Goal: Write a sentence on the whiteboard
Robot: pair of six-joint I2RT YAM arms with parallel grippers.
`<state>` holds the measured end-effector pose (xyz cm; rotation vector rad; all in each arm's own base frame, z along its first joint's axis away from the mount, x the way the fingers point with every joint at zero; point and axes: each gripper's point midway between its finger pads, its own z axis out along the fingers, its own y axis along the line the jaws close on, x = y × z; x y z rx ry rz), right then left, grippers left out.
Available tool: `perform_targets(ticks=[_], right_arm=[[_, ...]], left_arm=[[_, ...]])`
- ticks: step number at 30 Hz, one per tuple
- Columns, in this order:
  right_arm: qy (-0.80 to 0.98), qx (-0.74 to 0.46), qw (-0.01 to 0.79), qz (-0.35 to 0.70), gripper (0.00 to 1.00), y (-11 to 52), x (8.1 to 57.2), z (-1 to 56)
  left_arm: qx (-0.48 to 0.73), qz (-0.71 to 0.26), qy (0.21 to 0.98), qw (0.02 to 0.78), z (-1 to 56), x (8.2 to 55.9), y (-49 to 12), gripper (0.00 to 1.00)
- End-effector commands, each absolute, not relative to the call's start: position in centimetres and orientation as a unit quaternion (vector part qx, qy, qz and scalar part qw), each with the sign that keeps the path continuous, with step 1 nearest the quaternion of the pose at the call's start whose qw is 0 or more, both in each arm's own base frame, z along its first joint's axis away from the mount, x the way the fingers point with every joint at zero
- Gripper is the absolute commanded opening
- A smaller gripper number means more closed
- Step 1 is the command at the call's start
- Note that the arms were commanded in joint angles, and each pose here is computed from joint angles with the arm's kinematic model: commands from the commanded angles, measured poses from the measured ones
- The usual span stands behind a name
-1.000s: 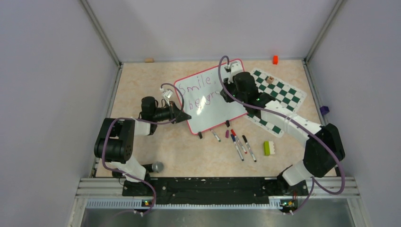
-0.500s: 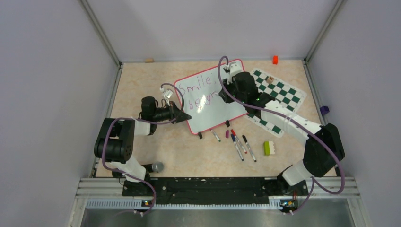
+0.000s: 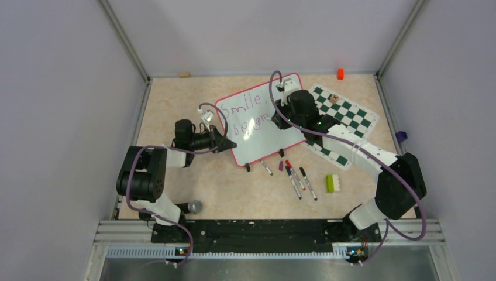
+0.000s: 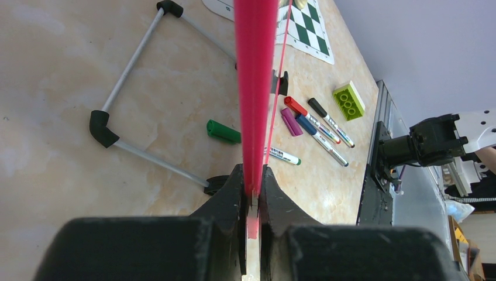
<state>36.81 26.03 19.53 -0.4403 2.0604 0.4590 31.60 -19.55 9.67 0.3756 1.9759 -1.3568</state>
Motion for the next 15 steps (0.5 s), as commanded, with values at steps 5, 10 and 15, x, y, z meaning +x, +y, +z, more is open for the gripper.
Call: perform_targets(ticks=[5,10,15], right_arm=[[0.839,-0.158,0.496,0.160,0.00,25.0,38.4,20.8],[0.837,-0.156,0.500,0.158,0.00,25.1,38.8,21.1],[0.835,-0.154,0.503,0.158,0.00,25.2,39.1,21.4]], left_arm=[[0.094,-0.502,0.807,0.297,6.1,30.7,-19.2,0.00],[0.094,-0.502,0.807,0.297,6.1,30.7,-19.2,0.00],[0.093,-0.502,0.807,0.296,6.0,30.7,-19.2,0.00]])
